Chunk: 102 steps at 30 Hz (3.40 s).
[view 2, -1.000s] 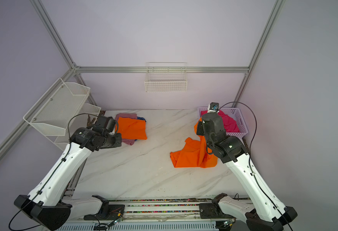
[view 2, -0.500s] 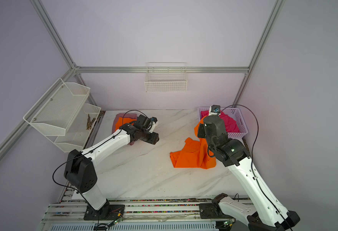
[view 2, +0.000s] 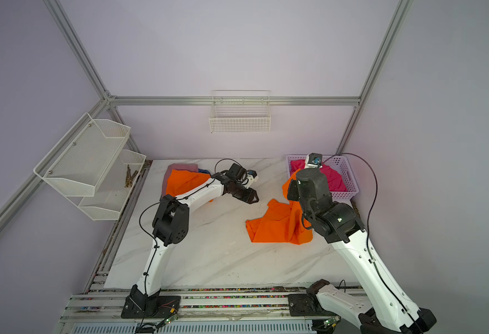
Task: Fold and stack t-shirts
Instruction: Flatten out the T-shirt at the center of the board.
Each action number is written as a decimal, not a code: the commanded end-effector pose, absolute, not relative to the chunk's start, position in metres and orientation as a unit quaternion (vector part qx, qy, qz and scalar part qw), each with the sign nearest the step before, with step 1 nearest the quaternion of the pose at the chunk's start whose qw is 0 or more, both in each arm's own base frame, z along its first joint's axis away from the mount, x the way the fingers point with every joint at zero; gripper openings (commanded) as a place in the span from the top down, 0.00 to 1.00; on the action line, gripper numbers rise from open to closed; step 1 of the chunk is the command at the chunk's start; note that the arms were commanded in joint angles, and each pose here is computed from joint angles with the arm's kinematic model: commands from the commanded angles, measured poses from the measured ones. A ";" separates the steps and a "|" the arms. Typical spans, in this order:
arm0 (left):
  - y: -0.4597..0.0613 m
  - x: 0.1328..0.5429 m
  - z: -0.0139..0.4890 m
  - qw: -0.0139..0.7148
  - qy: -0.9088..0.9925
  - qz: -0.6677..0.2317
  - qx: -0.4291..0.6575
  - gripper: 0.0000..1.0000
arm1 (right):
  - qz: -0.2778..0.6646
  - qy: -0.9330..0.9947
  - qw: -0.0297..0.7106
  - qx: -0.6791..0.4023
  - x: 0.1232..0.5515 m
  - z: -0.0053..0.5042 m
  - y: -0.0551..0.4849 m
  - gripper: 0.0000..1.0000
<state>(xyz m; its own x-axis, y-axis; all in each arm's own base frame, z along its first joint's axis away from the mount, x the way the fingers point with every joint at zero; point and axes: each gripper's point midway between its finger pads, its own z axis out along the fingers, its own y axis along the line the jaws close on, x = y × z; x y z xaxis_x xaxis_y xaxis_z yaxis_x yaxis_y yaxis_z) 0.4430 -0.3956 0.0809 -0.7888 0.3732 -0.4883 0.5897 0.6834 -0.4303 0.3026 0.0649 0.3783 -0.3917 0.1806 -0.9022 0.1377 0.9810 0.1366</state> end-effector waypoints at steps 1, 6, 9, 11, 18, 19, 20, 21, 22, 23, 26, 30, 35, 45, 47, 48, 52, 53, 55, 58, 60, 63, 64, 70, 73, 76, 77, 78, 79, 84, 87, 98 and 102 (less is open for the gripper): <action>-0.425 0.437 0.100 0.170 0.877 -0.361 0.268 0.49 | 0.019 0.825 0.554 0.109 0.294 0.387 0.056 1.00; -0.443 0.433 0.097 0.171 0.869 -0.375 0.276 0.49 | 0.016 0.828 0.550 0.110 0.292 0.386 0.055 1.00; -0.449 0.432 0.098 0.172 0.865 -0.380 0.277 0.49 | 0.014 0.827 0.551 0.110 0.291 0.387 0.054 1.00; -0.451 0.431 0.097 0.174 0.864 -0.381 0.279 0.49 | 0.012 0.827 0.551 0.109 0.291 0.388 0.053 1.00; -0.459 0.434 0.086 0.168 0.864 -0.389 0.273 0.49 | 0.014 0.827 0.551 0.111 0.289 0.389 0.052 1.00; -0.461 0.434 0.084 0.167 0.864 -0.390 0.272 0.49 | 0.014 0.827 0.551 0.111 0.288 0.389 0.051 1.00; -0.461 0.435 0.082 0.167 0.864 -0.390 0.271 0.49 | 0.013 0.827 0.551 0.112 0.287 0.389 0.051 1.00; -0.461 0.436 0.080 0.167 0.866 -0.387 0.269 0.49 | 0.013 0.826 0.552 0.113 0.286 0.390 0.050 1.00; -0.462 0.437 0.078 0.167 0.866 -0.387 0.267 0.49 | 0.014 0.826 0.552 0.113 0.285 0.390 0.050 1.00; -0.462 0.438 0.075 0.167 0.867 -0.388 0.265 0.49 | 0.014 0.826 0.552 0.114 0.285 0.390 0.049 1.00; -0.463 0.440 0.068 0.164 0.870 -0.386 0.258 0.49 | 0.014 0.827 0.551 0.115 0.284 0.389 0.049 1.00; -0.466 0.442 0.062 0.164 0.872 -0.386 0.252 0.49 | 0.015 0.826 0.551 0.113 0.283 0.390 0.049 1.00; -0.467 0.444 0.055 0.163 0.874 -0.385 0.247 0.50 | 0.016 0.826 0.552 0.111 0.282 0.390 0.049 1.00; -0.477 0.445 0.044 0.159 0.873 -0.391 0.244 0.50 | 0.010 0.825 0.554 0.111 0.281 0.390 0.046 1.00; -0.480 0.444 0.043 0.156 0.872 -0.395 0.245 0.54 | 0.007 0.825 0.553 0.111 0.280 0.389 0.045 1.00; -0.481 0.443 0.042 0.154 0.871 -0.397 0.245 0.56 | 0.006 0.825 0.554 0.111 0.280 0.390 0.045 1.00; -0.481 0.440 0.042 0.147 0.871 -0.400 0.245 0.76 | 0.005 0.826 0.552 0.110 0.280 0.388 0.045 1.00; -0.480 0.438 0.042 0.146 0.872 -0.398 0.246 0.82 | 0.004 0.827 0.551 0.109 0.280 0.387 0.045 1.00; -0.476 0.438 0.043 0.148 0.875 -0.390 0.247 0.91 | 0.005 0.829 0.549 0.107 0.281 0.385 0.047 1.00; -0.469 0.435 0.047 0.151 0.881 -0.374 0.249 1.00 | 0.010 0.830 0.548 0.106 0.282 0.382 0.049 1.00; -0.462 0.433 0.049 0.152 0.886 -0.362 0.246 1.00 | 0.014 0.830 0.547 0.105 0.283 0.380 0.050 1.00; -0.453 0.431 0.056 0.152 0.894 -0.344 0.244 1.00 | 0.016 0.831 0.546 0.104 0.284 0.378 0.052 1.00; -0.449 0.429 0.060 0.151 0.897 -0.336 0.244 1.00 | 0.018 0.831 0.547 0.104 0.284 0.378 0.052 1.00; -0.403 0.424 0.109 0.166 0.920 -0.256 0.245 1.00 | 0.018 0.828 0.551 0.103 0.285 0.373 0.052 1.00; -0.368 0.430 0.148 0.178 0.929 -0.250 0.206 1.00 | 0.023 0.826 0.554 0.100 0.287 0.373 0.055 1.00; -0.326 0.437 0.194 0.213 0.935 -0.228 0.171 1.00 | 0.019 0.820 0.563 0.100 0.289 0.377 0.054 1.00; -0.312 0.439 0.210 0.228 0.935 -0.219 0.162 1.00 | 0.016 0.818 0.566 0.100 0.290 0.379 0.053 1.00; -0.295 0.442 0.229 0.248 0.934 -0.207 0.150 1.00 | 0.012 0.816 0.570 0.099 0.291 0.380 0.053 1.00; -0.276 0.445 0.250 0.267 0.934 -0.197 0.134 1.00 | 0.005 0.814 0.572 0.100 0.292 0.382 0.051 1.00; -0.175 0.445 0.341 0.351 0.925 -0.135 0.048 1.00 | -0.031 0.803 0.586 0.106 0.299 0.387 0.043 1.00; -0.125 0.433 0.377 0.392 0.914 -0.106 0.009 1.00 | -0.044 0.794 0.596 0.115 0.301 0.391 0.038 1.00; -0.065 0.373 0.450 0.466 0.877 -0.090 -0.068 1.00 | -0.066 0.773 0.620 0.117 0.320 0.412 0.038 1.00; -0.064 0.361 0.468 0.486 0.865 -0.104 -0.069 1.00 | -0.067 0.773 0.622 0.109 0.328 0.415 0.042 1.00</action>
<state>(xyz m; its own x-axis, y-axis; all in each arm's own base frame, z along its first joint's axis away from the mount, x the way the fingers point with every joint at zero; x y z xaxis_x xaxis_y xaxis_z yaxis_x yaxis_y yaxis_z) 0.3724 -0.0734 0.4416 -0.5874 -0.1849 -0.7879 -0.0002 0.9736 -0.2284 0.3250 0.0490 0.3882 -0.2799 0.0776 -0.9569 0.2236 0.9746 0.0137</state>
